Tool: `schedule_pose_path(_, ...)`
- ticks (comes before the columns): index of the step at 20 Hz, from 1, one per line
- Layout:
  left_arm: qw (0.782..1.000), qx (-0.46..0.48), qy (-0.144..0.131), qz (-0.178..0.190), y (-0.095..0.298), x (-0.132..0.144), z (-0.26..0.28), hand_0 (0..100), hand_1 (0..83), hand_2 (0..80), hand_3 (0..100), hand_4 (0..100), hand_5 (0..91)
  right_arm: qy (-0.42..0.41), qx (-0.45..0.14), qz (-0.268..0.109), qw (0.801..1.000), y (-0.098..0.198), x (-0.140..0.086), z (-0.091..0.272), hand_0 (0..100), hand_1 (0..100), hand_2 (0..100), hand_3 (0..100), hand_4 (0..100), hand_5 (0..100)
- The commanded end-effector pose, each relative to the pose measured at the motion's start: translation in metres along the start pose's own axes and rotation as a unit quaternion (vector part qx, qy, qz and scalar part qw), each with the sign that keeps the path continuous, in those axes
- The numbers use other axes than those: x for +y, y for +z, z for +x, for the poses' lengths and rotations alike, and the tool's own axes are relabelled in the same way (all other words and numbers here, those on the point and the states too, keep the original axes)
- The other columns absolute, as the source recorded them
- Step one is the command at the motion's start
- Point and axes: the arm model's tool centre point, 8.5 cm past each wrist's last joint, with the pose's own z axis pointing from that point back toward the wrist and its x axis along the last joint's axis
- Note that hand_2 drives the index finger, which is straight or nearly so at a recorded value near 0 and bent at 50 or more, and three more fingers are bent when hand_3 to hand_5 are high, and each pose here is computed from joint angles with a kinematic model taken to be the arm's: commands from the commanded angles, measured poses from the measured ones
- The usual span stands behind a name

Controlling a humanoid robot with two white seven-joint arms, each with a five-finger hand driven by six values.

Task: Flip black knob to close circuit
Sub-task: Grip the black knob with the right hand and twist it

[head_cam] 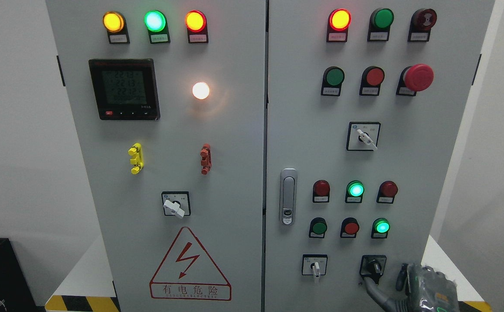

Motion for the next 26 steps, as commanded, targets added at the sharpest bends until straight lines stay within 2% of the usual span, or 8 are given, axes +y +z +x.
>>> schedule_pose_path(1,1.0,0.009,-0.022,-0.004,0.002,-0.001,-0.007,0,0.0,0.0,0,0,0.0,-0.001,0.006,0.0,1.0,-0.002,-0.002,-0.004,0,26,77,93,73,73)
schedule_pose_path(26,1.0,0.009,-0.022,-0.004,0.002,-0.001,-0.007,0,0.0,0.0,0,0,0.0,-0.001,0.017,-0.006,1.0,-0.006,-0.007,-0.015,0,26,77,93,72,73)
